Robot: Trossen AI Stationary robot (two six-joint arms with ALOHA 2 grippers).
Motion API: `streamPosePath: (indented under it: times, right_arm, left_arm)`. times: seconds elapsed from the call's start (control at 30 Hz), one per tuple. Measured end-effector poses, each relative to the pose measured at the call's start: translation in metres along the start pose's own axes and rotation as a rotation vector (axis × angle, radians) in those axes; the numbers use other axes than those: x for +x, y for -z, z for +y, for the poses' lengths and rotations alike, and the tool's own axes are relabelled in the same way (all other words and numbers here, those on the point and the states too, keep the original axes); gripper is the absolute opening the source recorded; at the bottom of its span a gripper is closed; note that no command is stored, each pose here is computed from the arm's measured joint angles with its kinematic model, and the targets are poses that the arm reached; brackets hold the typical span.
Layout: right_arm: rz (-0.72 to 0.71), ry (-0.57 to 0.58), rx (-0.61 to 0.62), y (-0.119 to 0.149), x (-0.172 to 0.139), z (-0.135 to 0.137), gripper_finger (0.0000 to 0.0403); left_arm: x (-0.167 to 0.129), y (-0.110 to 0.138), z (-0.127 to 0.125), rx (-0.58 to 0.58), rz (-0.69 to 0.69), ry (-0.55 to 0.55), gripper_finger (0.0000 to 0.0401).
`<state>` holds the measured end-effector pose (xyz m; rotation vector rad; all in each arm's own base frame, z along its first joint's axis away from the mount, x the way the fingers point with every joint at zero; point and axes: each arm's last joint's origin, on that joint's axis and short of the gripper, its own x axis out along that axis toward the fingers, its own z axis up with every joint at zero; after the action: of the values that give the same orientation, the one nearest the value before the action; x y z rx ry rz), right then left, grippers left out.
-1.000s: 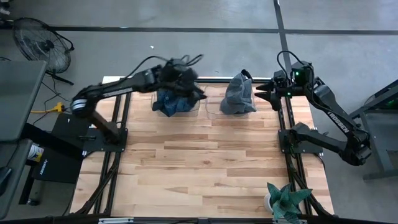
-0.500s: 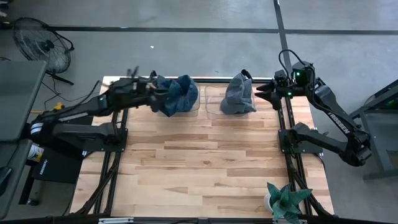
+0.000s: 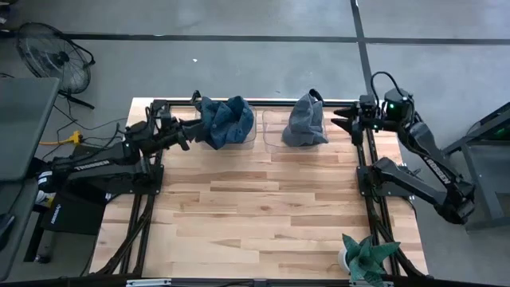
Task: Pick & Place hat
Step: Return to Home Position
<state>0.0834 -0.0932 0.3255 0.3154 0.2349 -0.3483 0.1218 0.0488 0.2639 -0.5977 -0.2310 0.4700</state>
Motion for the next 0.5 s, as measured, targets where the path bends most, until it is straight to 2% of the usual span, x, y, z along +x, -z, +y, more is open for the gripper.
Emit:
streamPosePath:
  times: [0.2, 0.3, 0.5]
  right_arm:
    - [-0.096, -0.032, 0.087, 0.032, -0.001, -0.001, 0.0189]
    - [-0.129, -0.033, 0.117, 0.048, -0.003, -0.001, 0.0189]
    - [-0.166, -0.046, 0.152, 0.063, -0.006, 0.001, 0.0189]
  left_arm:
    - [0.0, 0.021, 0.015, -0.016, -0.032, 0.039, 0.0161]
    - [-0.002, 0.03, 0.022, -0.039, -0.067, 0.024, 0.0161]
    - [-0.006, 0.041, 0.032, -0.068, -0.132, 0.068, 0.0161]
